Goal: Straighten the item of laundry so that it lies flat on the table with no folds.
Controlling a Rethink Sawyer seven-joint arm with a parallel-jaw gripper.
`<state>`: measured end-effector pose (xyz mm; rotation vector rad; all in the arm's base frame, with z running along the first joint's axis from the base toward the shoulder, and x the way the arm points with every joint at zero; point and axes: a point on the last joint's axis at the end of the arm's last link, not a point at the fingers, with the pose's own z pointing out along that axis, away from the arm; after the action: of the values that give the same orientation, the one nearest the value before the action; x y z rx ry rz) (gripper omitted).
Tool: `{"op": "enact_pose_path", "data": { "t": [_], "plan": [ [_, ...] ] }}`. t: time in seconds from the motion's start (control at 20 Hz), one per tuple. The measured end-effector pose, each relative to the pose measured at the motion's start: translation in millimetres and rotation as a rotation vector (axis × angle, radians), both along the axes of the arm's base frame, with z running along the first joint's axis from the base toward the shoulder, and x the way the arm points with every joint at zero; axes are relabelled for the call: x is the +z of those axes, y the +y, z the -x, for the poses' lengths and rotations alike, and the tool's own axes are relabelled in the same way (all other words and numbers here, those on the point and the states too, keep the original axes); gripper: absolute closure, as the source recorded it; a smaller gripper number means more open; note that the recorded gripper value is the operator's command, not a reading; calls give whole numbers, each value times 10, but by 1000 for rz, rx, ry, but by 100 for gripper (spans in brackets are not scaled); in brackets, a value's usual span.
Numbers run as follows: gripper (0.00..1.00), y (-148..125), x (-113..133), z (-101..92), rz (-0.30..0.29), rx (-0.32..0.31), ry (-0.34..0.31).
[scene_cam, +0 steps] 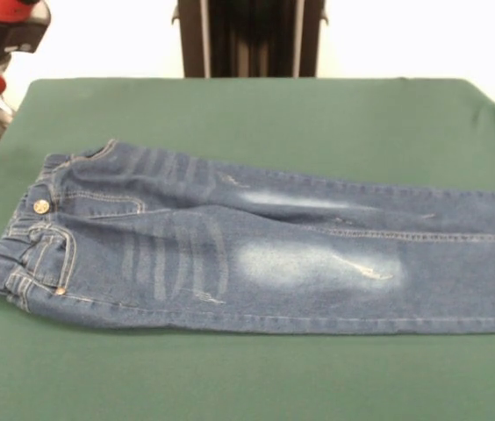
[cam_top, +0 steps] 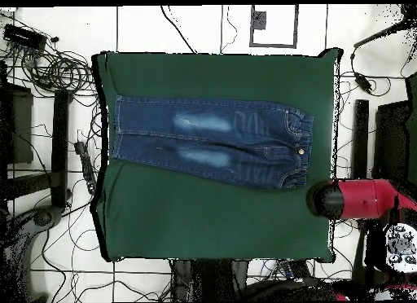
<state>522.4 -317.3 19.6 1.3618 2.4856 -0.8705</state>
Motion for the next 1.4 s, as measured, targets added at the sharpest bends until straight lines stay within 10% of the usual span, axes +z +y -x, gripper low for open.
{"op": "enact_pose_path", "data": {
  "t": [0.6,1.4],
  "plan": [
    [0,129,261,-49,-81,-26,-83],
    [0,714,377,-680,-193,41,-198]
  ]
}}
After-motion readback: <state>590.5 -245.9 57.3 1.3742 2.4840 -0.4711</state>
